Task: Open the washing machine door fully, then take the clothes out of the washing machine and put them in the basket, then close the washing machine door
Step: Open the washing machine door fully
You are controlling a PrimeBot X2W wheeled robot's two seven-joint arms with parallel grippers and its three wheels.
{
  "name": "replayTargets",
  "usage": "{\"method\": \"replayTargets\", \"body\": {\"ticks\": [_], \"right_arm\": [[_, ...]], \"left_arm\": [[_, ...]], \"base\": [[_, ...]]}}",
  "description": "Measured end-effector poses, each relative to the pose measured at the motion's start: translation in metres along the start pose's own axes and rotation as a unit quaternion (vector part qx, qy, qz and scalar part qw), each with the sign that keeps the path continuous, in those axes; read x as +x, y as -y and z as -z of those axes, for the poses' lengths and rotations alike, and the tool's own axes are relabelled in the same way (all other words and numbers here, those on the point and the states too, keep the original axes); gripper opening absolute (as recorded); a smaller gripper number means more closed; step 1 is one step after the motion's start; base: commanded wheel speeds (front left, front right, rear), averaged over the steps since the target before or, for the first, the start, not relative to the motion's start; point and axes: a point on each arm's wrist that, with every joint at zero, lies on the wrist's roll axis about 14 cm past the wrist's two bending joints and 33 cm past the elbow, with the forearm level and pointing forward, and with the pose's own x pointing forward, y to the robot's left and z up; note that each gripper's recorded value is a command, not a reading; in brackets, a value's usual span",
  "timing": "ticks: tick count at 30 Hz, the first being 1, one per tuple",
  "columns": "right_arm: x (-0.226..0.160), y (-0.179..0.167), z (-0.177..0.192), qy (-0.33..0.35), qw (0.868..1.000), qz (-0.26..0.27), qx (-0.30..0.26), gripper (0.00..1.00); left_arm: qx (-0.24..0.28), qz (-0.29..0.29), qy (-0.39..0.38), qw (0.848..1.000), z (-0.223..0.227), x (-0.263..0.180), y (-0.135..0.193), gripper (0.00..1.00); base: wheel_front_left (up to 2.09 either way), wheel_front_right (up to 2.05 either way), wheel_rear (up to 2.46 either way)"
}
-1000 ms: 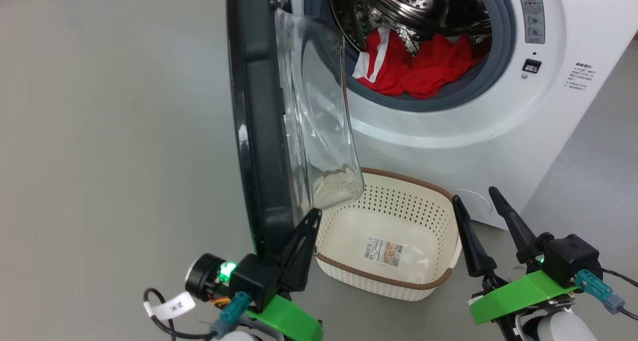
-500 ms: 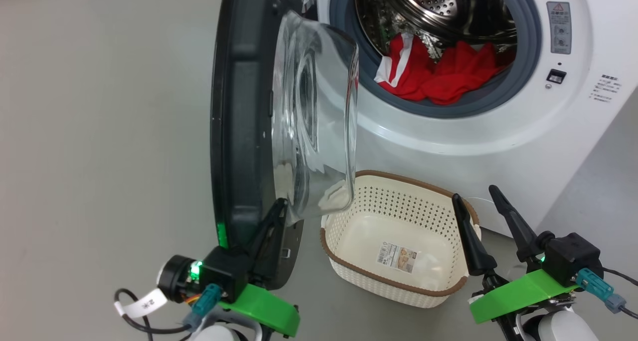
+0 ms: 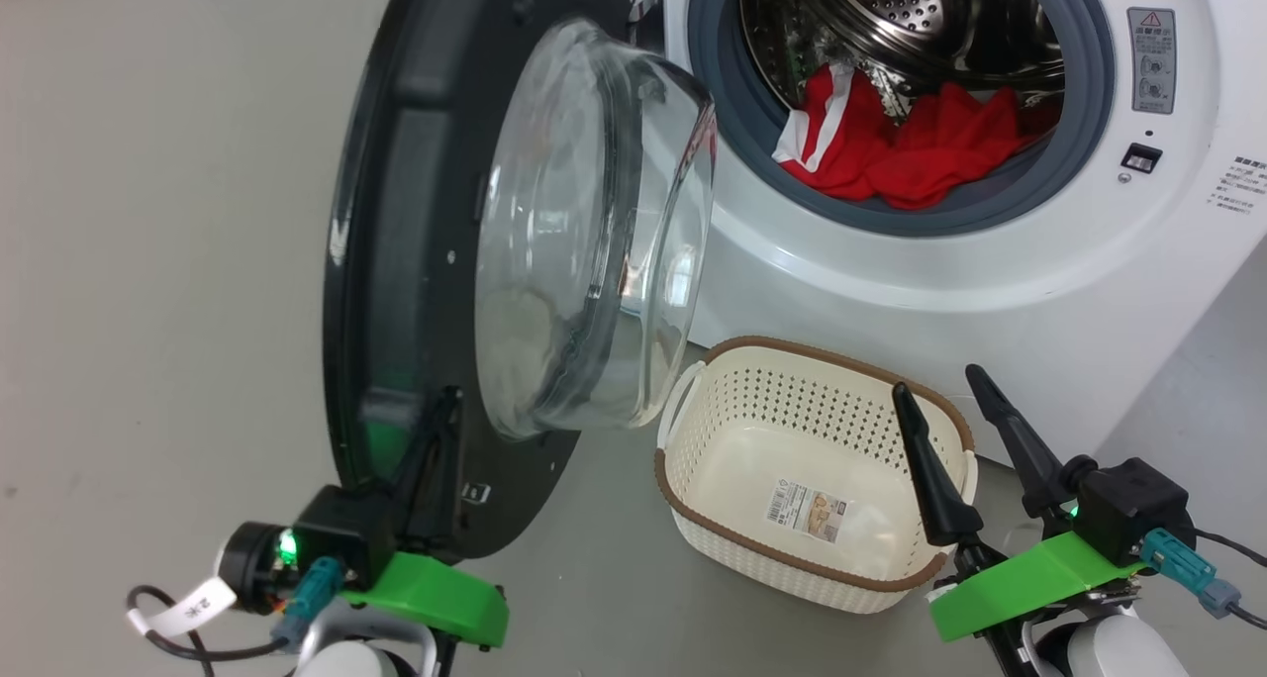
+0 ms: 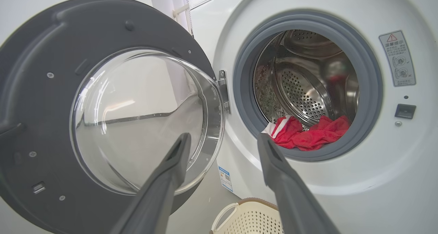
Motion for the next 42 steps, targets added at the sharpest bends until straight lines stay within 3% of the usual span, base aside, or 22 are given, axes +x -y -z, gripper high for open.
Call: {"method": "replayTargets", "body": {"ticks": [42], "right_arm": [[0.005,0.004,0.004,-0.023,1.0,-0.005,-0.015,1.0]], "left_arm": [[0.049,-0.136,-0.031,0.989,0.013,0.017,-0.108,0.0]], "base": [[0.0,0.0,0.0]]}}
